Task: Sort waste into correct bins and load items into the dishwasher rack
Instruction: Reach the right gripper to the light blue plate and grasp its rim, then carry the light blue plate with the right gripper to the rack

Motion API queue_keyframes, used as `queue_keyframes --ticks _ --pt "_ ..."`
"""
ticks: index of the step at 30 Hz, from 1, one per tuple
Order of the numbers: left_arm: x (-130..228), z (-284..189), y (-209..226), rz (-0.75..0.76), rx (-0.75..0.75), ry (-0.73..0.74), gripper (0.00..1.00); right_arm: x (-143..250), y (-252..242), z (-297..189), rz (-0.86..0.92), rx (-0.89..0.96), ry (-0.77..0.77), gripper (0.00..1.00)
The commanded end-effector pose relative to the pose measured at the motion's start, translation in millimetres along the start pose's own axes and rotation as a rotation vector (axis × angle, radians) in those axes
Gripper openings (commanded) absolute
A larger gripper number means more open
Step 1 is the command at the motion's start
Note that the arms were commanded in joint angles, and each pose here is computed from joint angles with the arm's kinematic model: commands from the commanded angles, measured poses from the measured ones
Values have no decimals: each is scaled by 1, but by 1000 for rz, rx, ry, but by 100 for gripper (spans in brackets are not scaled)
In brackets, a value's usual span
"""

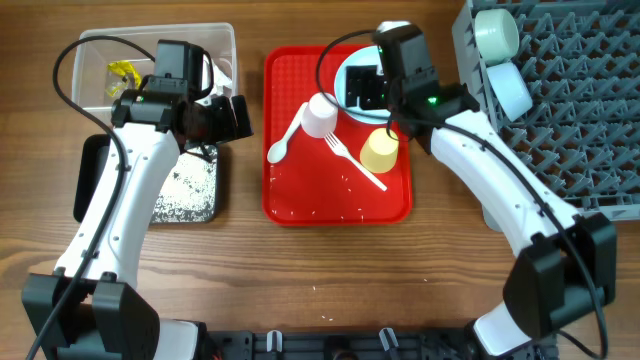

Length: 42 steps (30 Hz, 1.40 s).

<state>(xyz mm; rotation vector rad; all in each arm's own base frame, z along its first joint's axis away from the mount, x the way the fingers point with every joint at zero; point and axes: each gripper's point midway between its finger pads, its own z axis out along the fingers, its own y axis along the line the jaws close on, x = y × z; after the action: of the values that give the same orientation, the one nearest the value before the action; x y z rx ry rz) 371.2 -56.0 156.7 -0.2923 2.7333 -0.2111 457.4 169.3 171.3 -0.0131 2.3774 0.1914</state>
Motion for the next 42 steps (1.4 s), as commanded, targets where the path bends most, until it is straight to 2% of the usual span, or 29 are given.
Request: queue_keyframes --ticks 1,5,9,16,18,20,21,26,28,30,35,38,42 --pt "-1 1 -1 -15 10 3 100 12 -57 39 303 154 32 91" --pt "-1 1 -1 -15 10 3 100 30 -97 75 427 158 109 84" --pt "-1 1 -1 -15 10 3 100 48 -120 95 465 173 164 72" --pt "-1 1 -1 -15 10 4 100 74 -117 133 422 130 216 59" --pt "-1 1 -1 -15 10 3 100 77 -118 136 417 134 220 51" --pt "-1 1 -1 -15 10 3 100 74 -118 136 376 127 208 33" --pt "-1 1 -1 -15 10 3 100 73 -117 137 365 125 206 27" --pt "-1 1 -1 -15 10 3 100 68 -117 134 345 119 196 18" --pt "-1 1 -1 -15 10 3 100 61 -116 129 318 111 182 16" --pt "-1 1 -1 -15 10 3 100 51 -114 120 276 101 162 5" --pt "-1 1 -1 -15 10 3 100 17 -121 84 226 156 73 4" --pt "-1 1 -1 -15 10 3 100 -22 -130 40 165 224 -45 4" --pt "-1 1 -1 -15 10 3 100 -88 -151 -48 94 383 -297 4"
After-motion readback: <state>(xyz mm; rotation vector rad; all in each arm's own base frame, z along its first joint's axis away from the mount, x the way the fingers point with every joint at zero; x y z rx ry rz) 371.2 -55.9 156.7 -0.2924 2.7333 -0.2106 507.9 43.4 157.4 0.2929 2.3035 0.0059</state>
